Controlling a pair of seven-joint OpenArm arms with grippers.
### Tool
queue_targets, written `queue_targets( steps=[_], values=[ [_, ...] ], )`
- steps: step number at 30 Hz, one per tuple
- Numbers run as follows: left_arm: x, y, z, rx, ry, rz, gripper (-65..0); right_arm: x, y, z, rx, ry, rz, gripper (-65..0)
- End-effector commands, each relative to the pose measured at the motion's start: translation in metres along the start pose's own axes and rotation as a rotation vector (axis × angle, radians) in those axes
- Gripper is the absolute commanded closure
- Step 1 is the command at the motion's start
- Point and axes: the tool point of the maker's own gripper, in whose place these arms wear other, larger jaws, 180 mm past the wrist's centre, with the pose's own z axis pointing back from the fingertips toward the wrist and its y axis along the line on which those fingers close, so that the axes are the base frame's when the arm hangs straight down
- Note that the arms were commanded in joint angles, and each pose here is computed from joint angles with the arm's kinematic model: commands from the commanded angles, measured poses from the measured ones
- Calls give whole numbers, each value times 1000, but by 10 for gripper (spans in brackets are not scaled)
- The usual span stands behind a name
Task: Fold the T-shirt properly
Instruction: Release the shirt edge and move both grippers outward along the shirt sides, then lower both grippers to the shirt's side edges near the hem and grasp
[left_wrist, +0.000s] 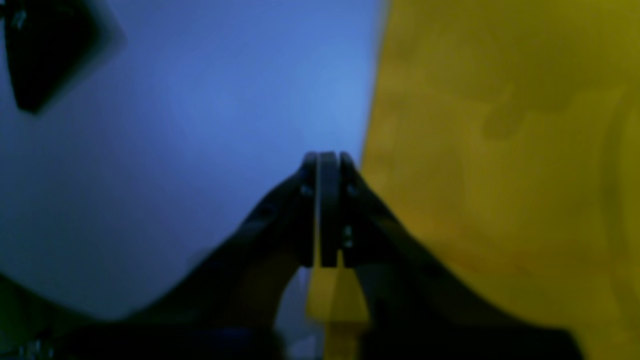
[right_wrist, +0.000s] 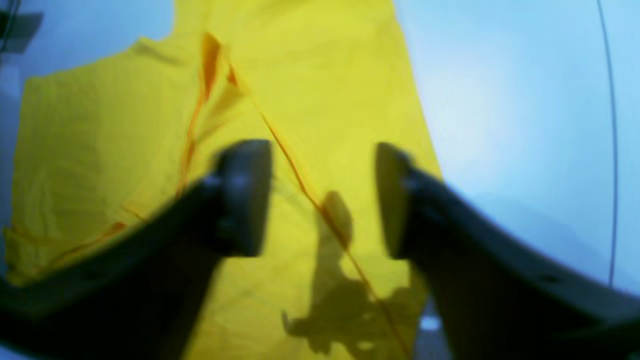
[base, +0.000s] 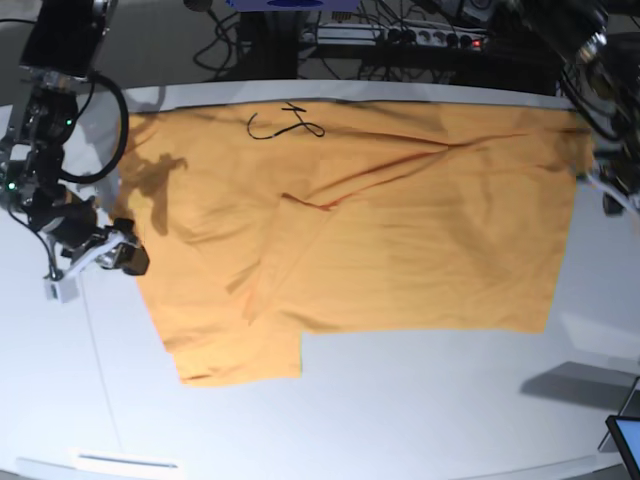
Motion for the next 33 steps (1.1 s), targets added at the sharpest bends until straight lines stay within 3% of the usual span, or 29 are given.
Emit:
queue_targets(
  steps=[1,4,8,14,19,22,29,33],
  values=[
    [7,12,5,29,-11,-19,-113,25,4,3,14,-65,22,-383],
    [15,19,6,39,-20,-30,-245,34,-1,-1,10,-70,11,-483],
    [29,22,5,44,-49,-30,-333,51,-10,-6,0,-72,4,-519],
    [39,26,-2,45,-63,0,-334,61,-33,-27,-8,-33,-80,-518],
    [28,35,-10,131,22,-28,-334,77,-49,-34,-2,-60,-56,-518],
    [25,39,-11,167,50,-46,-334,77,-52,-47,-11,-14,-13,-519],
    [35,16,-21,119,20,-117,-334,67,-56,-79,-40,71,67,-519],
    [30,15,-24,111,35,-108,-334,59,-61,-87,-38,108,39,-519]
  ],
)
